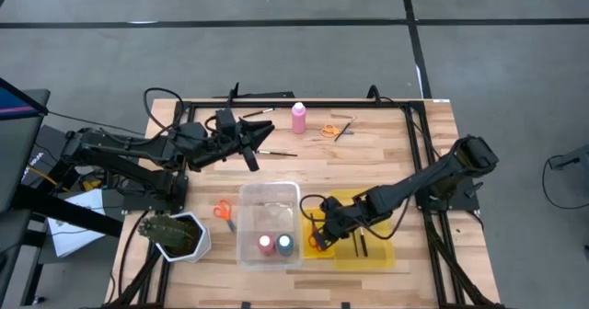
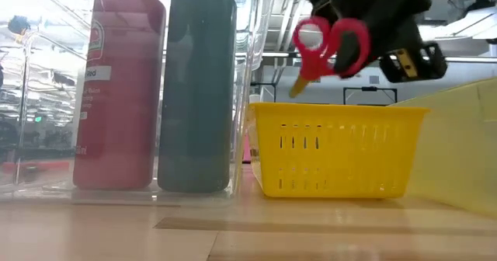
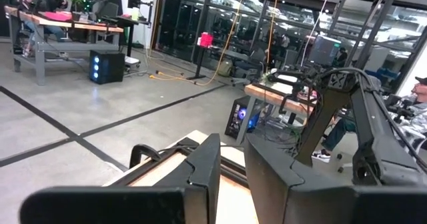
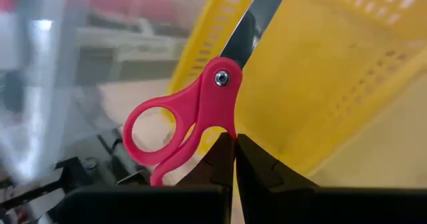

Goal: Pick & Place Paint Supplies
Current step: Put the red scissors into the left yellow bin

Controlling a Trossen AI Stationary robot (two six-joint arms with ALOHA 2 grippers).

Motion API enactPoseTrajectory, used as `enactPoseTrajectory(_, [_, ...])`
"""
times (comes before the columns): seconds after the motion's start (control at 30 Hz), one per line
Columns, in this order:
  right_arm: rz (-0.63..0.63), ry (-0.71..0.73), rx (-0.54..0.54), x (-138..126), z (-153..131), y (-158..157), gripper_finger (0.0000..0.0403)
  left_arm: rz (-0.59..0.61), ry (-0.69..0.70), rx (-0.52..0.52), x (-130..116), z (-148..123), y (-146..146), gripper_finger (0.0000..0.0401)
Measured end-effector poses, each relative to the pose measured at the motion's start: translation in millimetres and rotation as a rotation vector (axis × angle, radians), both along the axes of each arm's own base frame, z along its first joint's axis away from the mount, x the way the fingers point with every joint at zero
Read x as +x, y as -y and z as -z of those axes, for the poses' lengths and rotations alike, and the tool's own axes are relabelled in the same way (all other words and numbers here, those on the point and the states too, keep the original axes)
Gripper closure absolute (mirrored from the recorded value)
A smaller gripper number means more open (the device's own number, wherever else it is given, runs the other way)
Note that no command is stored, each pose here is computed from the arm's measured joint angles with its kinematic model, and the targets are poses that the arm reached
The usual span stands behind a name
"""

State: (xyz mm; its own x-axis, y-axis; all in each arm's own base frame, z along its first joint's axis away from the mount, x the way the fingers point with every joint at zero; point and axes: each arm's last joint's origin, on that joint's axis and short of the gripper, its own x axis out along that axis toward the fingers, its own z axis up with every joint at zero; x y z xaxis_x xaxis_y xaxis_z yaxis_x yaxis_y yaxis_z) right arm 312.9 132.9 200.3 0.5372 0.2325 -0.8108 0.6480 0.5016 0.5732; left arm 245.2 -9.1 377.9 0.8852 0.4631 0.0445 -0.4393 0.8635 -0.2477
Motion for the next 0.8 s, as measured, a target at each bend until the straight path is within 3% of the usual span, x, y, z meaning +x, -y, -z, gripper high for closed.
enactPoseTrajectory(0.13, [-0.015,-0.021,0.019,6.7,11.6,2.0,0.0403,0.001,-0.011,0.001,0.1,1.0,0.0,0.0338])
enactPoseTrajectory(0.8, [-0.039,-0.020,0.038,8.8,10.1,7.3,0.0403,0.003,-0.021,0.008,0.1,1.6,0.1,0.0338])
